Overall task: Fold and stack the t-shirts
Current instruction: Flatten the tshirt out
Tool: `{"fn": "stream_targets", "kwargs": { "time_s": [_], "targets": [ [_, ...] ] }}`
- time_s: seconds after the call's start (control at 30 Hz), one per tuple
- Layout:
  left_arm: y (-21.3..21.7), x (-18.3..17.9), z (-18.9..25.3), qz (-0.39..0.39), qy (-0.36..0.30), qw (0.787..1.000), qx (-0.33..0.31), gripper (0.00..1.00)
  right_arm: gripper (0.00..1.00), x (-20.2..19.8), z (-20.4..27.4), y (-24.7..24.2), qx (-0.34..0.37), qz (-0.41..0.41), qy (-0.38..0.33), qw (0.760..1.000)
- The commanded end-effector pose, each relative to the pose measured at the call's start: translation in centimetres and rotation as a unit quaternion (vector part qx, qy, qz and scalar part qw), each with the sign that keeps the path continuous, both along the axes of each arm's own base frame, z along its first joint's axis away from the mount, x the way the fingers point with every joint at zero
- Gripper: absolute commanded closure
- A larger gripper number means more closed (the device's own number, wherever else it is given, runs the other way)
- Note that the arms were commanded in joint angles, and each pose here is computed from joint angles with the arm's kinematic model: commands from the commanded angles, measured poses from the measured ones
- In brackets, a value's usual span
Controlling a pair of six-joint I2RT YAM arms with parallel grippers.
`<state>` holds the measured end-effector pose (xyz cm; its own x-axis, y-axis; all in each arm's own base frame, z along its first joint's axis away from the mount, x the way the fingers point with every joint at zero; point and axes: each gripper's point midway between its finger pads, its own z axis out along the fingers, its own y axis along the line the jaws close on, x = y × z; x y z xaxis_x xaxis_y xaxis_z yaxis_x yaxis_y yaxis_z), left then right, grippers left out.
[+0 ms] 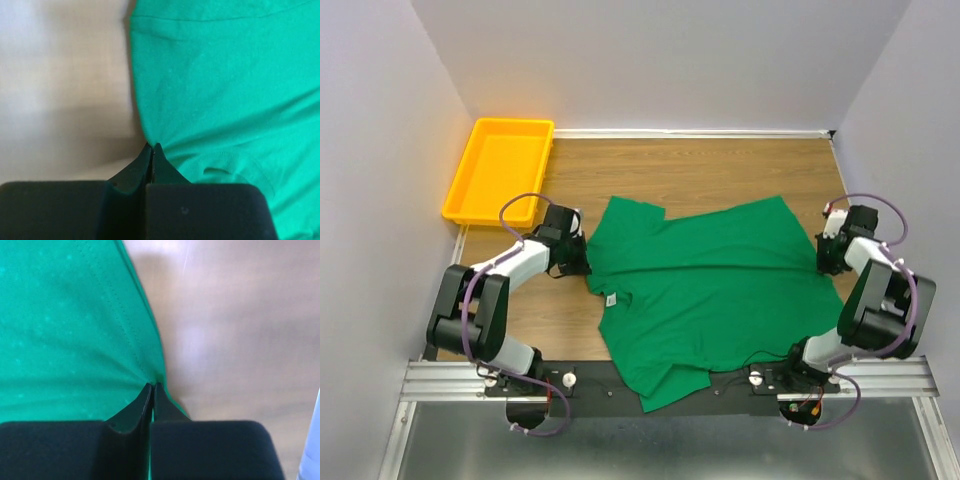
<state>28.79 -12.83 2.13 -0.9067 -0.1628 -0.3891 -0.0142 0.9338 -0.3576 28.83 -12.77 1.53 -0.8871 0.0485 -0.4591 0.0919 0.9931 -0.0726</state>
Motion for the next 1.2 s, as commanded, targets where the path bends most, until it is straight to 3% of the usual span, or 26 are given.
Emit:
{"fn": "stream_targets", "kwargs": {
  "time_s": [0.0,0.03,0.07,0.13,0.2,0.23,0.27,0.3,0.33,0.4,0.43,0.47,0.53,0.63,0.93,1.17],
  "targets": [
    [-0.3,-2.8,1.5,-0.002,0.036,0.999,-0.021,0.99,0.92,-7.0,-0.4,0.8,-0.023,0.041,0.087,0.995],
    [-0.3,-2.5,2.3,-0.001,0.029,0.999,-0.021,0.99,0.87,-6.9,0.4,1.0,-0.025,0.047,0.077,0.996],
    [0.0,-1.7,3.8,0.012,0.009,1.000,-0.016,0.80,0.70,-6.3,1.4,1.0,-0.026,0.053,0.061,0.996],
    [0.4,0.5,6.9,0.027,-0.034,0.999,-0.008,0.51,0.48,-4.5,3.4,1.0,-0.024,0.055,0.018,0.998],
    [0.6,3.8,10.6,0.035,-0.096,0.995,-0.016,0.43,0.28,-1.1,5.8,2.2,0.019,0.080,-0.036,0.996],
    [0.6,5.1,11.6,0.036,-0.115,0.993,-0.018,0.41,0.22,0.1,6.3,2.8,0.042,0.089,-0.050,0.994],
    [0.4,6.4,11.2,0.023,-0.115,0.993,-0.017,0.40,0.17,1.2,5.4,3.6,0.086,0.094,-0.041,0.991],
    [0.4,9.3,13.2,0.018,-0.153,0.988,-0.027,0.39,0.05,3.6,7.0,5.2,0.140,0.126,-0.078,0.979],
    [0.3,10.7,13.2,0.013,-0.158,0.987,-0.028,0.39,0.00,4.8,7.3,6.0,0.171,0.140,-0.085,0.971],
    [-0.9,13.5,10.1,-0.033,-0.135,0.990,-0.032,0.40,0.00,6.6,5.4,8.8,0.271,0.155,-0.064,0.948],
    [-1.7,16.1,11.5,-0.045,-0.160,0.985,-0.041,0.43,0.00,8.9,6.2,8.7,0.278,0.167,-0.076,0.943],
    [-2.7,17.1,8.3,-0.068,-0.126,0.988,-0.053,0.45,0.00,9.7,4.6,9.8,0.309,0.165,-0.054,0.935],
    [-4.0,19.6,8.9,-0.099,-0.136,0.983,-0.071,0.53,0.00,12.4,5.1,9.7,0.306,0.175,-0.066,0.934],
    [-5.1,21.3,6.4,-0.122,-0.107,0.984,-0.079,0.55,0.01,14.5,4.4,9.4,0.305,0.167,-0.061,0.936],
    [-4.2,20.8,0.7,-0.150,-0.037,0.988,-0.015,0.55,0.06,15.6,3.4,8.4,0.296,0.127,-0.046,0.946],
    [-5.5,19.1,-1.5,-0.183,-0.007,0.983,-0.009,0.60,0.06,16.1,4.0,7.9,0.282,0.122,-0.054,0.950]
  ]
}}
